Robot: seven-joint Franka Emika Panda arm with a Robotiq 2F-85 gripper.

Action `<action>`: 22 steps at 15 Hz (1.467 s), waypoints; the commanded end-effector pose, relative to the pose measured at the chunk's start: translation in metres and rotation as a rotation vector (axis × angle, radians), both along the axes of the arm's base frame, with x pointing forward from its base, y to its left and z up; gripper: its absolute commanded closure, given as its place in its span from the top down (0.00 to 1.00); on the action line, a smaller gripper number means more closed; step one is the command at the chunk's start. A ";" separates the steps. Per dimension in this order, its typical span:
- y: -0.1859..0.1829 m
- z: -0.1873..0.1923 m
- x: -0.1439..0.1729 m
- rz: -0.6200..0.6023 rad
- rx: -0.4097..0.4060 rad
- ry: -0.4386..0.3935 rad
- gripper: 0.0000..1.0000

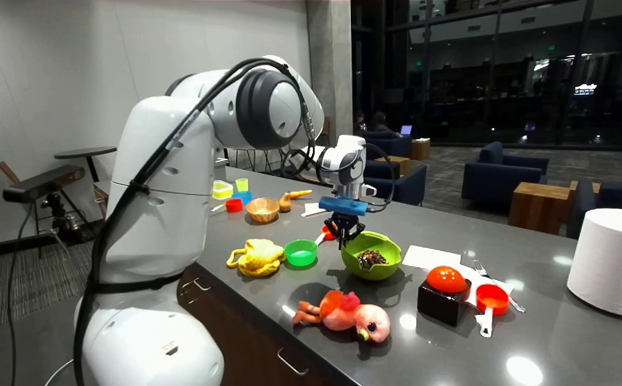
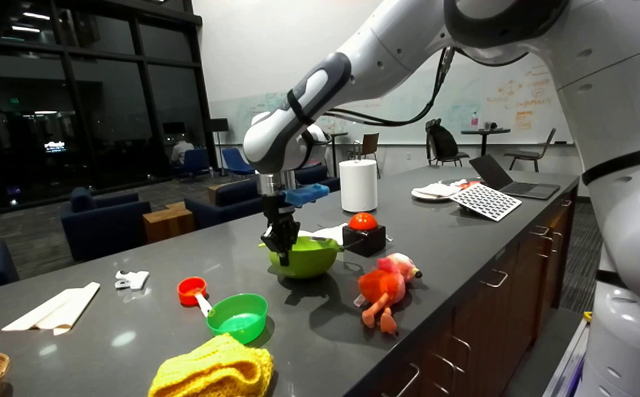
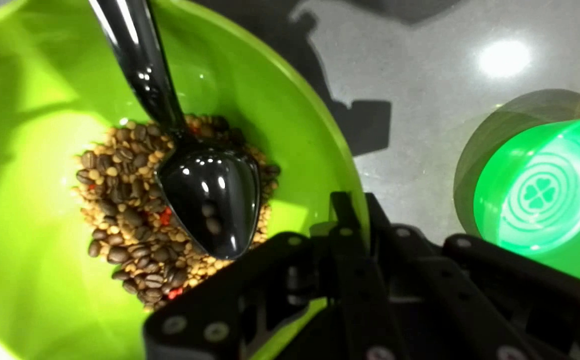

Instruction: Move the bowl to the left

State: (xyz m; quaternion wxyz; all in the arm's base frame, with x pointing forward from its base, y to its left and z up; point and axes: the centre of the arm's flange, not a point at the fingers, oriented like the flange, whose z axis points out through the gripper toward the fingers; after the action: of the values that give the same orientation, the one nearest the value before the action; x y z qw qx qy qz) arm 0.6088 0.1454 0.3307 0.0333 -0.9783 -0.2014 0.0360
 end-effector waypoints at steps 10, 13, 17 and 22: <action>0.038 0.068 -0.041 -0.071 -0.168 -0.049 0.01; 0.046 0.083 -0.059 -0.102 -0.164 -0.056 0.01; 0.065 0.097 -0.099 -0.179 -0.161 -0.081 0.01; 0.093 0.091 -0.162 -0.251 -0.143 -0.071 0.01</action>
State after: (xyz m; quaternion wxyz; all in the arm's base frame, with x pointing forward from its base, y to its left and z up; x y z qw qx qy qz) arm 0.4954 0.2333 0.4167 -0.0436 -0.9942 -0.0963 0.0221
